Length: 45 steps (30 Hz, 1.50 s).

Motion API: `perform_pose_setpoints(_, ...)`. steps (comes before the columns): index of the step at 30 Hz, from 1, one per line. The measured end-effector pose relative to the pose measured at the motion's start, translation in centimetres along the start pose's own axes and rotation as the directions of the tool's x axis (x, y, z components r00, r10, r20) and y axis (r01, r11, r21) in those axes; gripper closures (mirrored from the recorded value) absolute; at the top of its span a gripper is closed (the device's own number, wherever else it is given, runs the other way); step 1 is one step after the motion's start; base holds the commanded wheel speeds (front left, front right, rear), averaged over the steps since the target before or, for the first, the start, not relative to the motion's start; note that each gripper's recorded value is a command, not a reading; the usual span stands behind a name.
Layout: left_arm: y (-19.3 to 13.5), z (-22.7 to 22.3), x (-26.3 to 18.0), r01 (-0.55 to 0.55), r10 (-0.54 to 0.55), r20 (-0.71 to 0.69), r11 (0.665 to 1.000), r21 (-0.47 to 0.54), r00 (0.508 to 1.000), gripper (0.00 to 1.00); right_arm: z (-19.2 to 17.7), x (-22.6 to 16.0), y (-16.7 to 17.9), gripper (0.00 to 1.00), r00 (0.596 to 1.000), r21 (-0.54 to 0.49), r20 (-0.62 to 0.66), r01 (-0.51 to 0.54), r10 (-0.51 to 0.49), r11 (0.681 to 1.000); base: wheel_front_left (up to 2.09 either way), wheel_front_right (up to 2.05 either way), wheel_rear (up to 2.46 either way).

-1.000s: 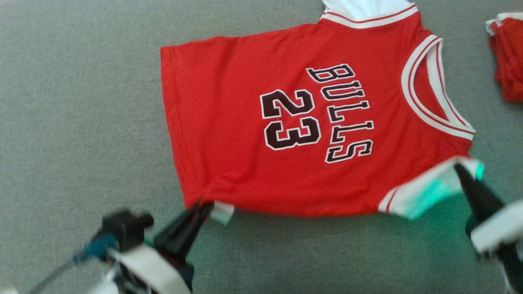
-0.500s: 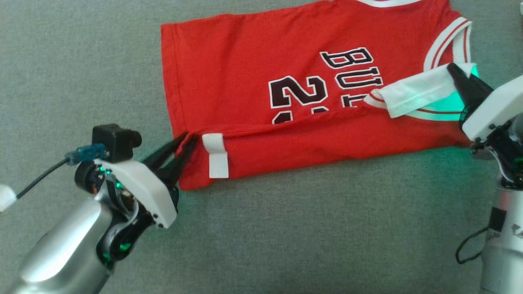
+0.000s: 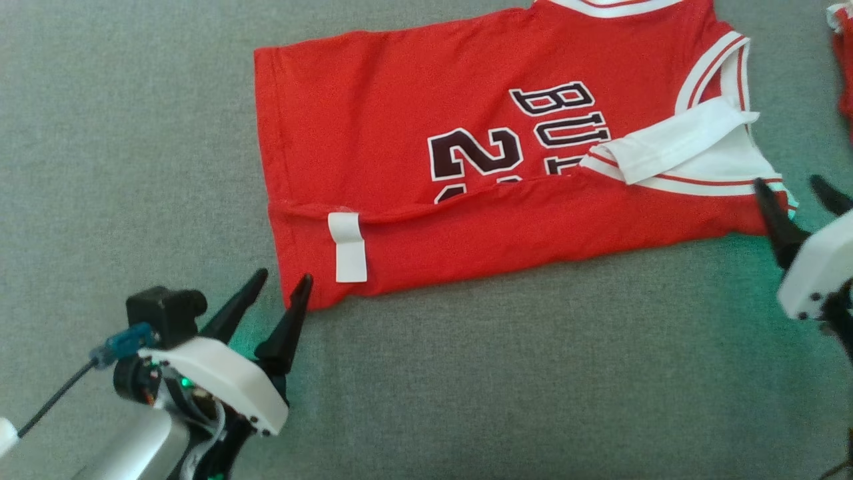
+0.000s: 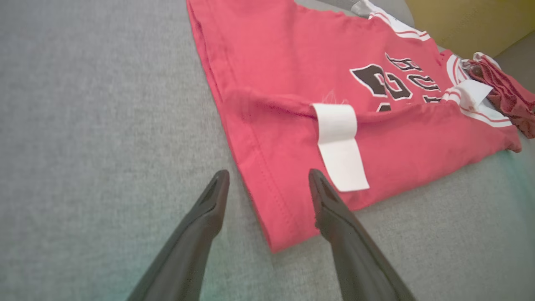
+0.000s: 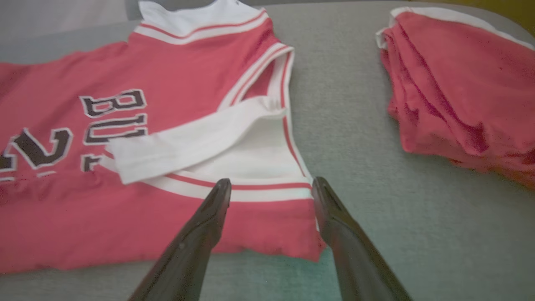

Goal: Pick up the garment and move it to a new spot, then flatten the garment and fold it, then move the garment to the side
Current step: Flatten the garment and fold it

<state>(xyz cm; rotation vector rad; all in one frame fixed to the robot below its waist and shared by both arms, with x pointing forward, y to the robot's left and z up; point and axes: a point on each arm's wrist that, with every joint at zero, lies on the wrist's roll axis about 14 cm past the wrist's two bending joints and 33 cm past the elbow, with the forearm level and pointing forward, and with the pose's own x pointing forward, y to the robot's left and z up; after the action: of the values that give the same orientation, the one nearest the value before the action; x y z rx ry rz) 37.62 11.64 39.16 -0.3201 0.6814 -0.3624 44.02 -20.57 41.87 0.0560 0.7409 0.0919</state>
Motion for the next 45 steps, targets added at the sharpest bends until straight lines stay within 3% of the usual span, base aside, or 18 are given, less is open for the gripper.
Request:
perform_pose_setpoints(7, -0.2, -1.6, 0.8, -0.007, 0.004, -0.034, 0.997, -0.080, 0.999, 0.00, -2.0, 1.6, -2.0, 0.00, 0.994, -0.046, -0.084, 0.061, -0.065, 0.997, 0.00, 0.00, 0.00)
perform_pose_setpoints(21, -1.0, -2.4, 2.3, 0.065, -0.076, -0.112, 0.993, -0.094, 0.991, 0.00, -4.7, 3.2, -1.0, 0.00, 0.963, -0.075, -0.269, -0.018, -0.003, 0.997, 0.00, 0.00, 0.00)
perform_pose_setpoints(22, -1.6, -2.4, 2.5, 0.092, -0.103, -0.118, 0.991, -0.098, 0.988, 0.19, -4.9, 3.1, -0.8, 0.00, 0.959, -0.059, -0.283, -0.031, 0.014, 0.998, 0.00, 0.00, 0.00)
perform_pose_setpoints(23, -1.6, -2.4, 2.5, 0.092, -0.103, -0.118, 0.991, -0.098, 0.988, 1.00, -4.9, 3.1, -0.8, 0.59, 0.959, -0.059, -0.283, -0.031, 0.014, 0.998, 0.00, 0.00, 0.00)
perform_pose_setpoints(24, -1.8, -2.6, 2.5, 0.105, -0.117, -0.128, 0.990, -0.098, 0.985, 1.00, -5.0, 3.1, -0.7, 1.00, 0.957, -0.049, -0.288, -0.037, 0.021, 0.998, 0.00, 0.00, 0.00)
perform_pose_setpoints(33, -2.6, -2.8, 0.9, 0.162, -0.183, -0.168, 0.978, -0.134, 0.969, 1.00, -5.3, 0.9, 0.5, 1.00, 0.945, 0.031, -0.311, -0.092, 0.097, 0.995, 0.00, 0.00, 0.00)
perform_pose_setpoints(38, -0.8, -3.4, -3.3, 0.125, -0.147, -0.223, 0.986, -0.112, 0.964, 1.00, -8.5, -3.7, 0.3, 1.00, 0.898, 0.056, -0.417, -0.126, 0.138, 0.990, 0.00, 0.00, 0.00)
perform_pose_setpoints(43, -2.2, -6.7, -6.4, 0.126, -0.181, -0.311, 0.974, -0.189, 0.933, 1.00, -11.7, -7.1, -0.5, 1.00, 0.852, 0.090, -0.503, -0.118, 0.147, 0.989, 0.00, 0.00, 0.00)
perform_pose_setpoints(44, -2.4, -7.4, -6.6, 0.117, -0.182, -0.323, 0.971, -0.209, 0.929, 1.00, -12.2, -7.3, -0.5, 0.85, 0.845, 0.093, -0.514, -0.114, 0.145, 0.989, 0.00, 0.00, 0.00)
perform_pose_setpoints(45, -2.5, -7.9, -6.8, 0.108, -0.178, -0.331, 0.970, -0.219, 0.926, 1.00, -12.5, -7.4, -0.6, 0.60, 0.843, 0.096, -0.518, -0.111, 0.145, 0.989, 0.00, 0.00, 0.00)
